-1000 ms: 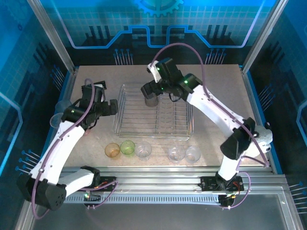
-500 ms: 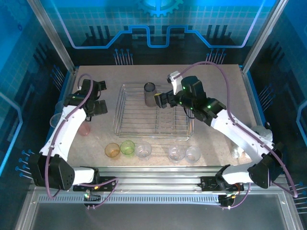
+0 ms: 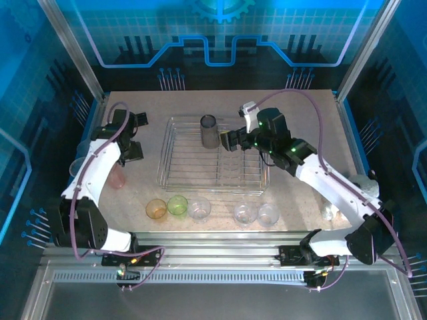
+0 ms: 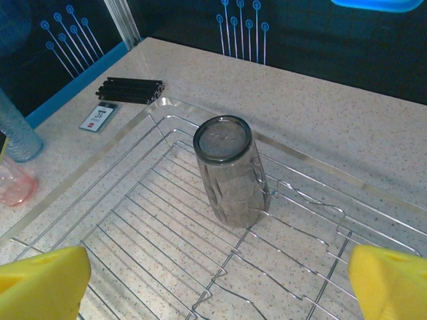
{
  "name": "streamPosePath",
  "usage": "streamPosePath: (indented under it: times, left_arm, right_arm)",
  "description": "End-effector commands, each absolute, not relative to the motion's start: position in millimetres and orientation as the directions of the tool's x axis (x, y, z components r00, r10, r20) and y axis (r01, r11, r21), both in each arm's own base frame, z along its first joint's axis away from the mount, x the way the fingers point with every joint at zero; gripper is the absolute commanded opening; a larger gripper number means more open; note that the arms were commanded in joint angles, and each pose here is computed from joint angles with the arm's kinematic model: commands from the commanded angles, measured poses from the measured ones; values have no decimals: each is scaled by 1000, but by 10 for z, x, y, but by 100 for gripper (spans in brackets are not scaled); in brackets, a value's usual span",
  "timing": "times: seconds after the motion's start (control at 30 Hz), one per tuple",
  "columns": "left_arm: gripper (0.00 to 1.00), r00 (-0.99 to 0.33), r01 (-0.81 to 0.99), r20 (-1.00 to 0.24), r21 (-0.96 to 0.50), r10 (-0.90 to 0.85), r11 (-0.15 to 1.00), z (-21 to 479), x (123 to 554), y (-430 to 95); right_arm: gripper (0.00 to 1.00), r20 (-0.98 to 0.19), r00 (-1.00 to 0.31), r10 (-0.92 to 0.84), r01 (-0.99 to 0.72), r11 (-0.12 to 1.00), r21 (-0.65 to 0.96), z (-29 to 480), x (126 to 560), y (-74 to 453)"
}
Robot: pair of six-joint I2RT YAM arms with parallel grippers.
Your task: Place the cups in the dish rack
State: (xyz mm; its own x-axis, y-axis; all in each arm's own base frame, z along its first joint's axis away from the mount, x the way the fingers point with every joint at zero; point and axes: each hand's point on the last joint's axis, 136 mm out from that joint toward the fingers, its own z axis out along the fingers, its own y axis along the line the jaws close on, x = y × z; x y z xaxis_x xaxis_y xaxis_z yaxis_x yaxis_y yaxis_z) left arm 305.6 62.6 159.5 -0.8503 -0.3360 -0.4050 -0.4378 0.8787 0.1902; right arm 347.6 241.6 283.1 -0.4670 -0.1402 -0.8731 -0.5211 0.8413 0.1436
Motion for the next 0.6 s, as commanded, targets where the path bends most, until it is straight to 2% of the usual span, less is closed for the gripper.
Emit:
streamPosePath:
  times: [0.0, 0.27, 0.57]
  left_arm:
    - [79, -856, -446, -390, 231, -338, 865, 1581, 3039, 752]
    - [71, -854, -467, -379, 254, -357, 847, 1487, 3070, 854]
    - [54, -852, -485, -360, 263, -381, 834, 1357, 3127, 912]
  right_arm:
    - [99, -873, -468, -137, -523, 840, 148, 2880, 3534, 2426]
    - [99, -866, -482, -134, -512, 845, 154, 2809, 3582, 2427]
    - [99, -865, -485, -126, -505, 848, 159, 2801, 3617, 2392]
